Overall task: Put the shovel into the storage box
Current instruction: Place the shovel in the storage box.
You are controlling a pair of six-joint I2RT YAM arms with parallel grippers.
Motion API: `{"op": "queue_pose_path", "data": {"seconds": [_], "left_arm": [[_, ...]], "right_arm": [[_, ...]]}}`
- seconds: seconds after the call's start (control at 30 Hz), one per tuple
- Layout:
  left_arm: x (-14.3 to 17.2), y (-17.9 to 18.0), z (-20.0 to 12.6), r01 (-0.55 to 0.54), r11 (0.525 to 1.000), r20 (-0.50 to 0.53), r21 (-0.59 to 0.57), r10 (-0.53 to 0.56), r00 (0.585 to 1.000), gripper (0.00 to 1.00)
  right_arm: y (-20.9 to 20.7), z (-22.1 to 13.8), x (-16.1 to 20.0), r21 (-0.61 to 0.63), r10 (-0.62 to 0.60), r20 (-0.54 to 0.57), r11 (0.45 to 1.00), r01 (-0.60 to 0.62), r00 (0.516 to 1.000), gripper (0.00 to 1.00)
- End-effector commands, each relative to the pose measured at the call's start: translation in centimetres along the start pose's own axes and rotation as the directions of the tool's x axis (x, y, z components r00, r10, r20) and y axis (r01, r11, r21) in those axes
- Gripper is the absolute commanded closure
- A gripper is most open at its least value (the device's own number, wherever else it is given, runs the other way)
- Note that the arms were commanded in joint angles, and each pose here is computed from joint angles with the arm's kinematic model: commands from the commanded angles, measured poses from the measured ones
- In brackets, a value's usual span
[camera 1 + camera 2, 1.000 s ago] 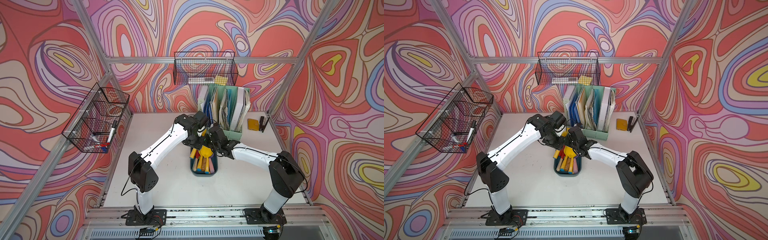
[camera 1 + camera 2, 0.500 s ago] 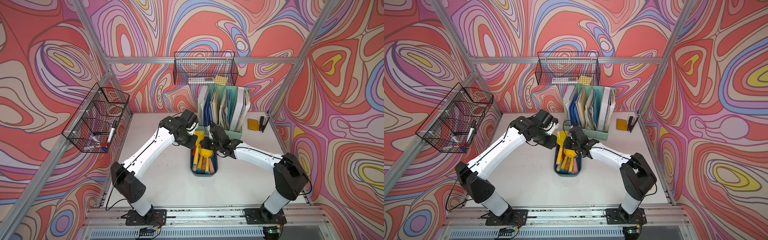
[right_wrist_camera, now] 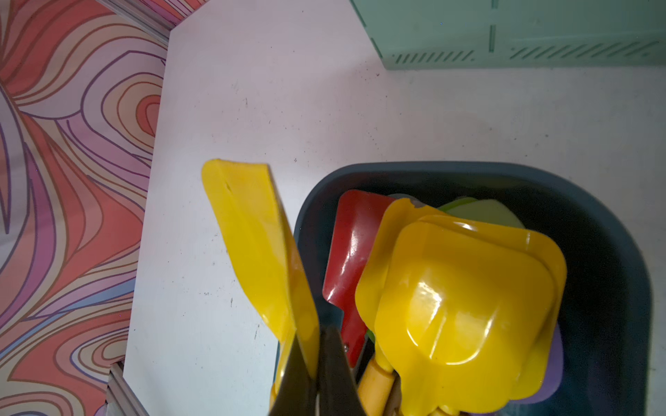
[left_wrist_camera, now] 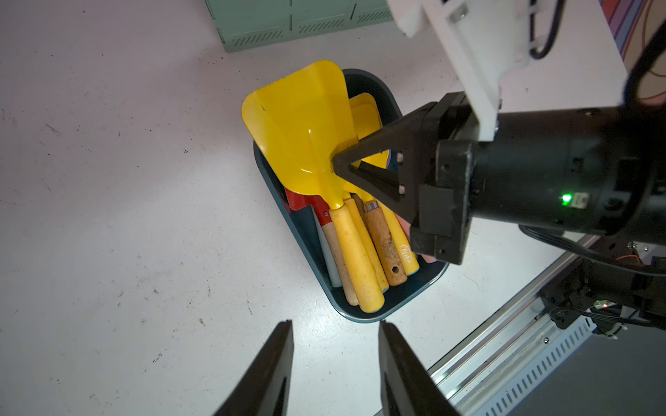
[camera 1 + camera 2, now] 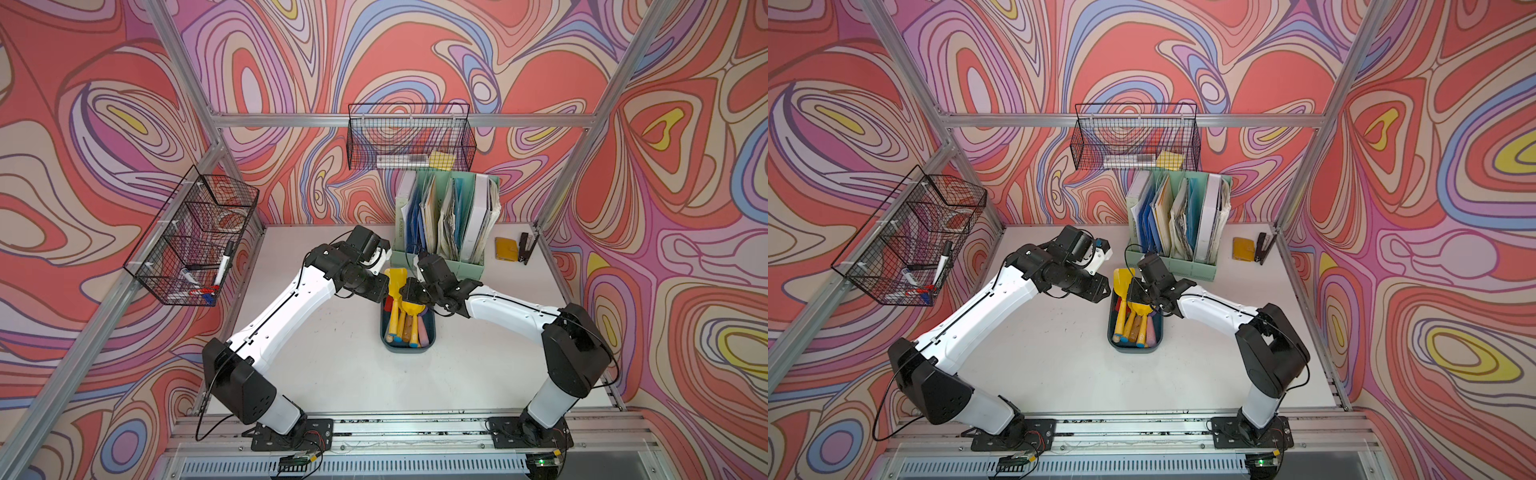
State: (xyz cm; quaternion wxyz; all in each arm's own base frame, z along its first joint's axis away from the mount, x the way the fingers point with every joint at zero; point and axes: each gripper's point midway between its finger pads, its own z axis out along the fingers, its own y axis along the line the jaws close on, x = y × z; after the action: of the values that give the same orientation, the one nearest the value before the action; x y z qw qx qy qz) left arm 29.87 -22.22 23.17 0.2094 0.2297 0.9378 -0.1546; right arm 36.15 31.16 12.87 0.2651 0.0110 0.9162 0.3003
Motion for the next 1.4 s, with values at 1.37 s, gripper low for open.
{"op": "queue_pose_path", "data": {"seconds": [1.37], "left_arm": [[-1.6,0.7,-5.0,-0.019,0.999,0.336,-0.04,0.032,0.942,0.54]], "right_arm": [[-3.4,2.3,2.2,0.129,0.043,-0.082,0.991,-0.032,0.996,0.67]]}}
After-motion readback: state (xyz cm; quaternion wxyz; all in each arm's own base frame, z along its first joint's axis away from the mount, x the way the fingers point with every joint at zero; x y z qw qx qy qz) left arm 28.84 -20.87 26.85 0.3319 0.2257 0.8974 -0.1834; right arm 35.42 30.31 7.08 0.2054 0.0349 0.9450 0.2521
